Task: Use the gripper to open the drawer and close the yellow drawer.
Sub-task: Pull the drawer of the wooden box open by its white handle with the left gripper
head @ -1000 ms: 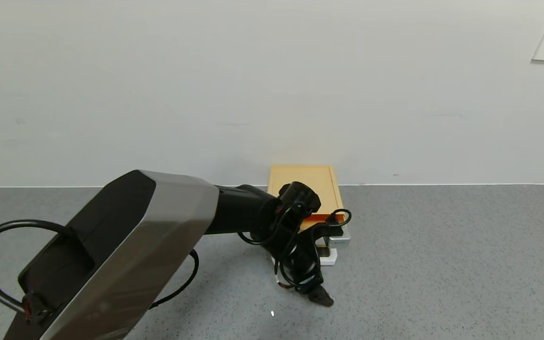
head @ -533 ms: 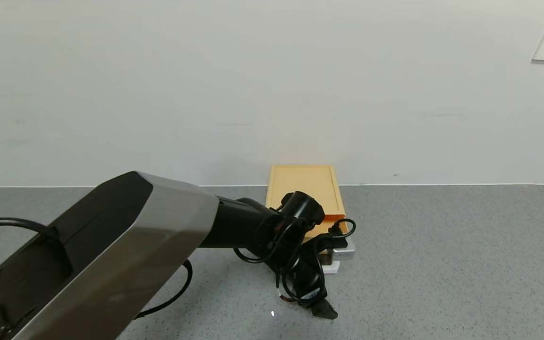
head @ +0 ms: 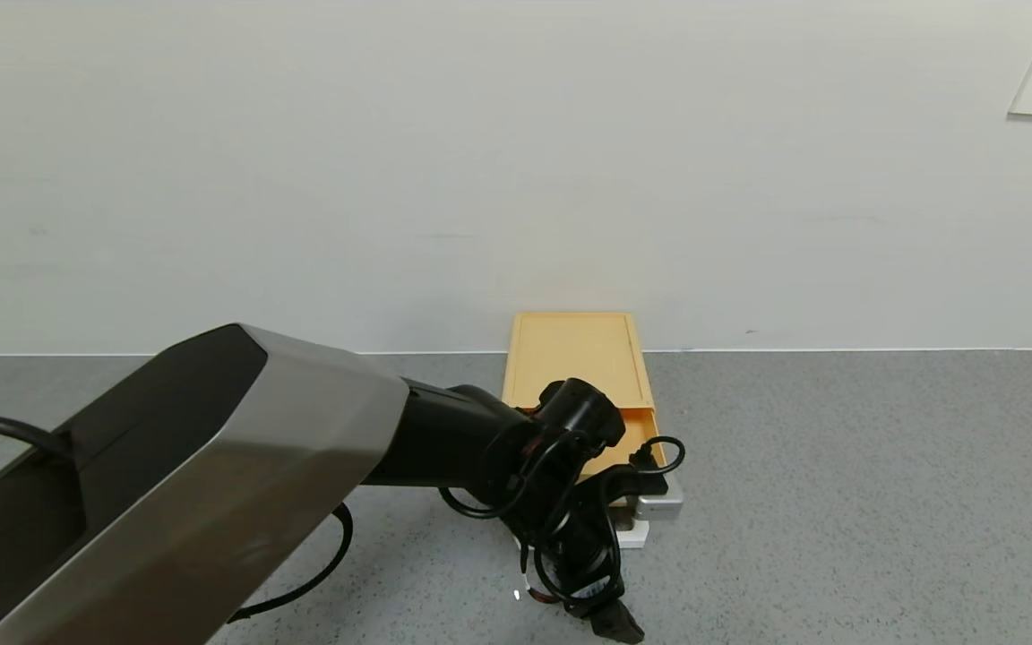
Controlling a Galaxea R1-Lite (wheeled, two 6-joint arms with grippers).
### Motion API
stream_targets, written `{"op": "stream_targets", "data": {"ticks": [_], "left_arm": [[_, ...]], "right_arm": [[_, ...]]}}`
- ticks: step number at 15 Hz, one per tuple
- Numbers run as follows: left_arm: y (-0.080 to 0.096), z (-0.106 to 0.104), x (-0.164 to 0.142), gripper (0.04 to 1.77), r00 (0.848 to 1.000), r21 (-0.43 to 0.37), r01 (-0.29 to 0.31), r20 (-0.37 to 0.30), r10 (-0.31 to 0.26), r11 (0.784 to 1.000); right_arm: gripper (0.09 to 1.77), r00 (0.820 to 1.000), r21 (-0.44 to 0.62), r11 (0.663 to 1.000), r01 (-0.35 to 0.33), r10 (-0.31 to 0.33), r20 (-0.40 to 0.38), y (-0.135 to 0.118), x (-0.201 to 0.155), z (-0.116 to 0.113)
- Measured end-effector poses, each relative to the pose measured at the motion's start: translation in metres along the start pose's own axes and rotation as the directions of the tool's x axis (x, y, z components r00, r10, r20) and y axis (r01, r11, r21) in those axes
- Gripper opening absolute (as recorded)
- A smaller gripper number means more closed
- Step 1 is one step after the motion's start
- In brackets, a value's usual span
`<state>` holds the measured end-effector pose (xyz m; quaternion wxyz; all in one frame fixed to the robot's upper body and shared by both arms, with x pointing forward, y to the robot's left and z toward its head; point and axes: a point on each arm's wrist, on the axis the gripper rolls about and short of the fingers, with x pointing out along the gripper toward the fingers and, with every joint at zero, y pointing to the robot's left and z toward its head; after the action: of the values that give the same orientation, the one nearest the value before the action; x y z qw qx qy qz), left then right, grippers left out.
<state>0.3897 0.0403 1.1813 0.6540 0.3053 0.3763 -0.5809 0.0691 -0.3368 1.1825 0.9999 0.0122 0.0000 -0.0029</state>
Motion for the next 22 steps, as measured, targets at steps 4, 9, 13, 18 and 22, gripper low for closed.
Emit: {"op": "stream_targets", "data": {"ticks": [4, 9, 13, 18, 22], "left_arm": [[-0.009, -0.001, 0.0, 1.76, 0.999, -0.013, -0.016, -0.032, 0.016, 1.0], [-0.02, 0.0, 0.002, 1.76, 0.998, -0.056, -0.027, -0.059, 0.023, 0.998], [-0.027, 0.0, 0.002, 1.76, 0.998, -0.048, -0.015, -0.066, 0.011, 0.999], [-0.039, 0.001, 0.002, 1.76, 0.996, -0.076, -0.025, -0.091, 0.019, 0.997], [-0.044, 0.001, 0.003, 1.76, 0.995, -0.079, -0.024, -0.099, 0.016, 0.997]], "right_arm": [[1.71, 1.0, 0.0, 1.0, 0.001, -0.001, 0.0, 0.0, 0.0, 0.0], [1.71, 1.0, 0.0, 1.0, 0.0, 0.0, 0.0, 0.0, 0.0, 0.0], [1.71, 1.0, 0.0, 1.0, 0.001, -0.001, 0.0, 0.0, 0.0, 0.0], [1.71, 1.0, 0.0, 1.0, 0.001, -0.001, 0.0, 0.0, 0.0, 0.0], [1.71, 1.0, 0.0, 1.0, 0.001, -0.001, 0.0, 0.0, 0.0, 0.0]]}}
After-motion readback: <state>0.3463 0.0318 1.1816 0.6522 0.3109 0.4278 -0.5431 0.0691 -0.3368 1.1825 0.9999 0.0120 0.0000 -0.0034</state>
